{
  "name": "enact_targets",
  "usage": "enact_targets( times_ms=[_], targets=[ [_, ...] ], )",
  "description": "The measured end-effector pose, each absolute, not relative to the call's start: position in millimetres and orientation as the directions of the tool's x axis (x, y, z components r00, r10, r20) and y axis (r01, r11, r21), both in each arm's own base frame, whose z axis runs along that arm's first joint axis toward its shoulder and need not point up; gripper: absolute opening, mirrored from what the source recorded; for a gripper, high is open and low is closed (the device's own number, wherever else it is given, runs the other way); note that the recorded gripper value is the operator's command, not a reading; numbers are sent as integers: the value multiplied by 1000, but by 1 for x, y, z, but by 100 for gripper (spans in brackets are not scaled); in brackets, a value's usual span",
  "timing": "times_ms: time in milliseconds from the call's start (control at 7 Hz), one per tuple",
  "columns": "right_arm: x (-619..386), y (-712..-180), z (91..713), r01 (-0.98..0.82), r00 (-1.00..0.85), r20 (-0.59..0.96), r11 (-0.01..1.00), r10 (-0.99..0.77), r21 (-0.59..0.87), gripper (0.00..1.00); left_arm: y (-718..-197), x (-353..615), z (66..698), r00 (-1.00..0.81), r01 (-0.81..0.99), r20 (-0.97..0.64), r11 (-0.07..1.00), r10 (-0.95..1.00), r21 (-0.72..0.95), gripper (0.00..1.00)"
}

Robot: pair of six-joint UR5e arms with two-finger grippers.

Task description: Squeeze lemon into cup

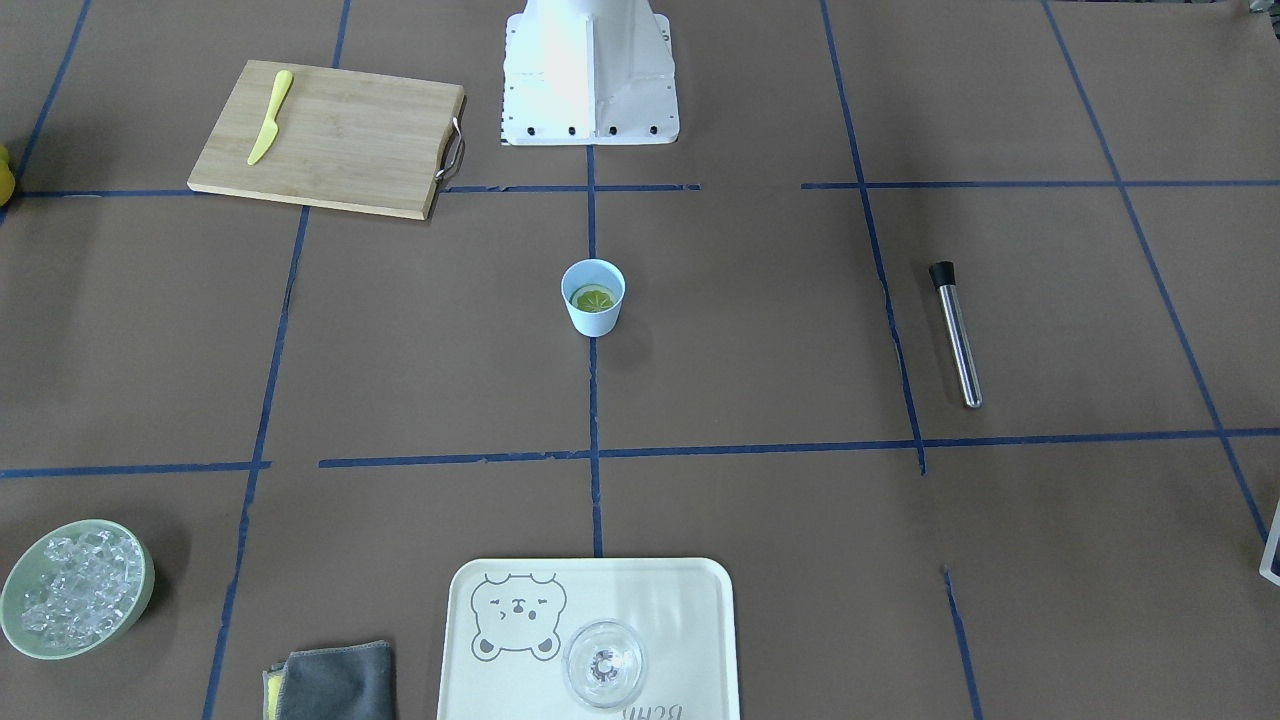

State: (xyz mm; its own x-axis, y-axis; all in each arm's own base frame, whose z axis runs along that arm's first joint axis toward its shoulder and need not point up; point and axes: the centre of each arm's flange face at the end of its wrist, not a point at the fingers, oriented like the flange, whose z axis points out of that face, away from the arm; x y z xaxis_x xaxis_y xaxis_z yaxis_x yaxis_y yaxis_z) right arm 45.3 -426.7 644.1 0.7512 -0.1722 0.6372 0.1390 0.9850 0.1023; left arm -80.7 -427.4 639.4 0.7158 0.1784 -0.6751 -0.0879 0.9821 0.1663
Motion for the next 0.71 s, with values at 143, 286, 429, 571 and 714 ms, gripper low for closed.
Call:
enact_targets(
  times_ms=[143,286,429,571,714],
  targets=[
    [45,-425,645,139,751,638,985,-171,100,100,-427,-81,639,715,-88,-676,982,179,167,100],
    [45,-424,646,139,751,638,985,-170,99,100,-427,-81,638,715,-87,-676,982,179,168,100],
    [45,-424,646,139,751,638,986,-169,97,100,-427,-81,638,715,-87,-676,982,180,169,100],
    [45,-422,648,139,751,639,986,-167,95,100,-428,-81,638,715,-88,-676,982,180,169,100],
    [46,-421,648,139,751,640,986,-166,93,100,-428,-81,638,715,-88,-676,982,181,170,100]
  ],
)
